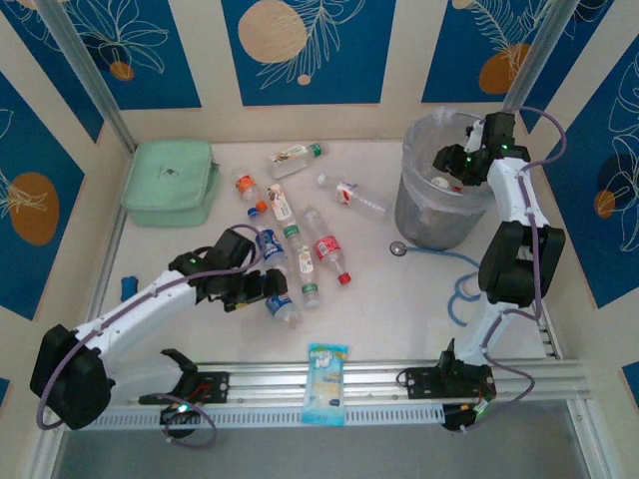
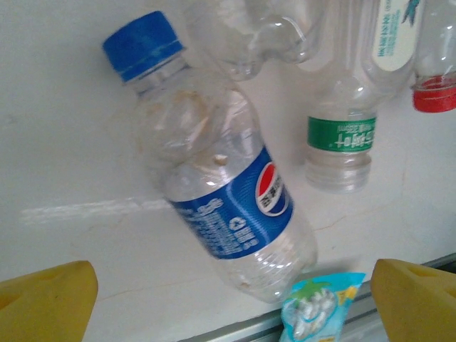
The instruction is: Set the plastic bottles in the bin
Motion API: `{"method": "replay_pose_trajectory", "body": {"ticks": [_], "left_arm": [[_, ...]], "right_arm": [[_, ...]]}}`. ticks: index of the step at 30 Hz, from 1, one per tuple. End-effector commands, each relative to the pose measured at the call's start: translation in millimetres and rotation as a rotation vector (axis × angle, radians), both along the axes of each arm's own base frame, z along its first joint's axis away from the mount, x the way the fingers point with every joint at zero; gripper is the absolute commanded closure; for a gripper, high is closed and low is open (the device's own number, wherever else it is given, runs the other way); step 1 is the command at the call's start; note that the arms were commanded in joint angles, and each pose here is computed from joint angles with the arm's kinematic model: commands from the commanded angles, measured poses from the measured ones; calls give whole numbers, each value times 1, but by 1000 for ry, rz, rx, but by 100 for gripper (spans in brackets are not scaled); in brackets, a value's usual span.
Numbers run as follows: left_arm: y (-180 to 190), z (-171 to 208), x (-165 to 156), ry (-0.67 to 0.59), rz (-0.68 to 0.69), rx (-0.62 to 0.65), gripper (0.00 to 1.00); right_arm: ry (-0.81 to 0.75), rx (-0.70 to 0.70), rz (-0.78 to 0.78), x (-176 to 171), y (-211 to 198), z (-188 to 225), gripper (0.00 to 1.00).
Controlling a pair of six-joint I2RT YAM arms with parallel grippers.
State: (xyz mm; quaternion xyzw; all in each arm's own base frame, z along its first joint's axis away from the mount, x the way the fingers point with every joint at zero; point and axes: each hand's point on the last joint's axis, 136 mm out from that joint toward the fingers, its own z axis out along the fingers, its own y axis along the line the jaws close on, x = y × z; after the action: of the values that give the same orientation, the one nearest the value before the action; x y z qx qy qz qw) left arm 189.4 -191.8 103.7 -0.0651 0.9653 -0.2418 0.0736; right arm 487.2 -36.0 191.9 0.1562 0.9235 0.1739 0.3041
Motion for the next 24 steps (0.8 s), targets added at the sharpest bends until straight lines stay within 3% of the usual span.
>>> {"method": "replay_pose_trajectory", "body": {"ticks": [1,5,16,24], "left_arm": [[-19,-3,0,36,-9,-81,0],[-21,-9,0,49,-2,-82,0],[-26,-28,-11,96,-39,-64,6],[-34,-47,-22,146,-24,-97,3]], "right_arm": [[-6,34,-6,-12,-2,30,35],[-17,58,-10,-27,-5,66,23],[-149,81,-54,-75,1,155,10],[-239,249,3,-106,36,188,1]]}}
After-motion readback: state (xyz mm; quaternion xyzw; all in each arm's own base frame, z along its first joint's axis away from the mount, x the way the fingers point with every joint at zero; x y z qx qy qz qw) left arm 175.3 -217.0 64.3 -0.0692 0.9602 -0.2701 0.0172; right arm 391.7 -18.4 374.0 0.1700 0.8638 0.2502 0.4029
